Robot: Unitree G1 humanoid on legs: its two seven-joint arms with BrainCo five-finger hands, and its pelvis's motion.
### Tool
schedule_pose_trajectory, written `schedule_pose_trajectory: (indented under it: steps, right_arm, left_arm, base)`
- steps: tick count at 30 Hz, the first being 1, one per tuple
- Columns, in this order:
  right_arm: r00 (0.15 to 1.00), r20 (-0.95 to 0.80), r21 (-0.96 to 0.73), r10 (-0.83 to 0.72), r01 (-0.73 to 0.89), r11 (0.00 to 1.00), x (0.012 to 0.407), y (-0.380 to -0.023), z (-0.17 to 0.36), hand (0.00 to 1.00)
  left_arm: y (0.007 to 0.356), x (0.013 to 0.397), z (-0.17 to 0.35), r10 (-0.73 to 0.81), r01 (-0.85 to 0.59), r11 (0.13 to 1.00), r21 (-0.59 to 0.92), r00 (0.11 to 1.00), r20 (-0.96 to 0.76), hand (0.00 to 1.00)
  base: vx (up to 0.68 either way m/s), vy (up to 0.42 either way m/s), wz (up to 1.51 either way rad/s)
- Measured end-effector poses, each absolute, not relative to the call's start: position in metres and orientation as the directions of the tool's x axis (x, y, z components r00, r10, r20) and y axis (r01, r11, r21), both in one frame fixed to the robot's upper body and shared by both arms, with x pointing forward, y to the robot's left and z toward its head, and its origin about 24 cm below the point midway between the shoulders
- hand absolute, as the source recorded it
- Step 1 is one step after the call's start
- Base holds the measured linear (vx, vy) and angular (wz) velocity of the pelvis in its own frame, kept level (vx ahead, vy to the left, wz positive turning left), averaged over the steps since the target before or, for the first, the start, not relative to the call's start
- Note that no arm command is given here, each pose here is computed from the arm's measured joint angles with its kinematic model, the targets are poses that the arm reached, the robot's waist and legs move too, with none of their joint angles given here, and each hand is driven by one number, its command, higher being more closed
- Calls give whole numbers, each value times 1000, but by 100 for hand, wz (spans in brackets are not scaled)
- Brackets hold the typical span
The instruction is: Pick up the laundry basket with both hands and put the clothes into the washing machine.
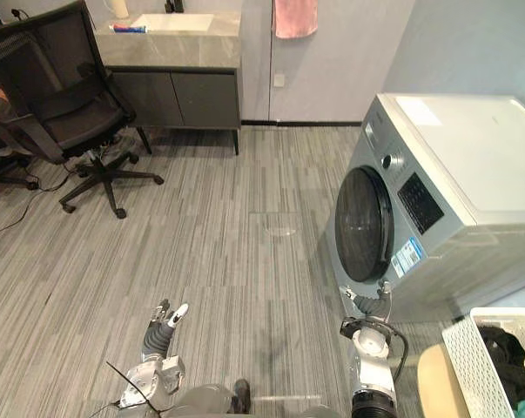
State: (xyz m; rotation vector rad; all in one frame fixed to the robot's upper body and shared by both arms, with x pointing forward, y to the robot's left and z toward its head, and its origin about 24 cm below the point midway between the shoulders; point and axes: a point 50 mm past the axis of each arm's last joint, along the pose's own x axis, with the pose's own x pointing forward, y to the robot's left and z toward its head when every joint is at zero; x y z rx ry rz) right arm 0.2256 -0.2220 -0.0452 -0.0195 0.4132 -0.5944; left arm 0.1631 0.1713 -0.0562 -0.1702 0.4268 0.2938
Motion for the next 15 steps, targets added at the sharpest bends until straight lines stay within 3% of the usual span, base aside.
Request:
schedule_pose_trajectory:
  steps: [4, 8, 15]
  right_arm:
    - [798, -365, -107, -479, 475, 873, 236, -199, -42, 0]
    - [796, -368, -118, -481, 473, 873, 234, -200, -44, 0]
    - [781, -410, -143, -470, 454, 879, 199, -193, -56, 0]
  left_arm:
    - [178, 161, -56, 246, -305, 950, -73, 870, -427, 0]
    - [174, 171, -51, 229, -282, 956, -77, 887, -402, 0]
    - [170, 165, -54, 270, -330, 941, -78, 868, -417, 0]
  base:
    - [220, 114, -60]
    - [329, 56, -13]
    - [373, -69, 17]
